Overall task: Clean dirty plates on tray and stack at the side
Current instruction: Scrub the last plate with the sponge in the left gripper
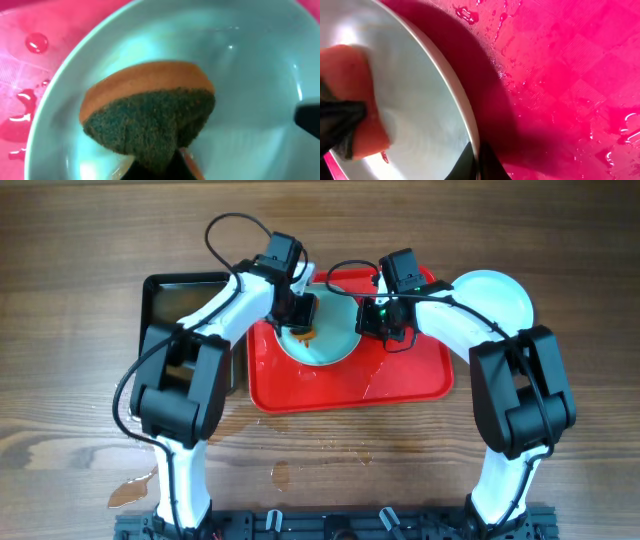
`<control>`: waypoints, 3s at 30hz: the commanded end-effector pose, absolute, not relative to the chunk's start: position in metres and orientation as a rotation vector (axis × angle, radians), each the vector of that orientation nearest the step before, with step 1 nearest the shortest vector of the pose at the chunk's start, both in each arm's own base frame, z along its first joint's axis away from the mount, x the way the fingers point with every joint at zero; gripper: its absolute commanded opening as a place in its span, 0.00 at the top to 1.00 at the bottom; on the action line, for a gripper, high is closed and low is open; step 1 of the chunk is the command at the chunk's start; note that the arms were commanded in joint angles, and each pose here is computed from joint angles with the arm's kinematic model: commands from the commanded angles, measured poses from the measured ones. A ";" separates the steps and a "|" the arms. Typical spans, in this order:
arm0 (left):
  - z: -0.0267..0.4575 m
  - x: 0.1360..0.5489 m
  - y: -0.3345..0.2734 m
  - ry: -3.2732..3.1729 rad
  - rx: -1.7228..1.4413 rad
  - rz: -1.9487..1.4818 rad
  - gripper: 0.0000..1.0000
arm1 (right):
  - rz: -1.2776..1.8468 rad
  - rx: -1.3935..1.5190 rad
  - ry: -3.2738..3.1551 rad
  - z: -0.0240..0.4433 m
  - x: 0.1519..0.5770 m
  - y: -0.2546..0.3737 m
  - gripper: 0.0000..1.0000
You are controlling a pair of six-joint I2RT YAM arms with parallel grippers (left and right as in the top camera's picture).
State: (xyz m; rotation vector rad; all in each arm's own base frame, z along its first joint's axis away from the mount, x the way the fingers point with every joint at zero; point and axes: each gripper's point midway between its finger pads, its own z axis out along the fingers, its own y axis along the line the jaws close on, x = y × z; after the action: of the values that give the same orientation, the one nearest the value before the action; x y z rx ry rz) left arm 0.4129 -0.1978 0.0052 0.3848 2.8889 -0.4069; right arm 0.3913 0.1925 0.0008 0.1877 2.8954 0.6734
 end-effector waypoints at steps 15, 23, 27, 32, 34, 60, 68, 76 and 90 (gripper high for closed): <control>-0.021 0.402 -0.223 2.917 0.424 -0.550 0.96 | 0.619 0.192 2.943 -0.018 0.382 0.186 0.96; -0.038 0.421 -0.135 2.886 -0.346 0.141 0.96 | 0.618 0.192 2.945 -0.020 0.383 0.186 0.96; -0.043 0.364 -0.166 3.187 0.010 -0.143 0.96 | 0.630 0.191 2.946 -0.020 0.382 0.188 0.96; -0.027 0.328 -0.230 3.208 0.406 -0.695 0.96 | 0.635 0.190 2.947 -0.020 0.382 0.188 0.96; -0.027 0.340 -0.248 3.116 0.472 -0.712 0.96 | 0.641 0.189 2.948 -0.020 0.381 0.189 0.96; -0.038 0.371 -0.216 3.128 -0.120 -0.398 0.96 | 0.643 0.183 2.948 -0.020 0.381 0.189 0.96; -0.040 0.426 -0.121 2.934 -0.381 0.011 0.96 | 0.638 0.185 2.949 -0.020 0.381 0.189 0.96; -0.018 0.311 -0.222 3.397 -0.191 -0.742 0.96 | 0.638 0.186 2.951 -0.021 0.381 0.189 0.95; 0.120 0.401 -0.156 2.938 -0.397 -0.706 0.96 | 0.646 0.180 2.932 -0.020 0.385 0.190 0.95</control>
State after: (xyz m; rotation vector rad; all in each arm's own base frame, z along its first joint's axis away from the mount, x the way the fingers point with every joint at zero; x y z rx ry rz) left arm 0.3974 -0.1479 0.0398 -0.5307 3.0858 -0.5593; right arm 0.3941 0.1938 0.0012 0.1618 2.8812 0.6787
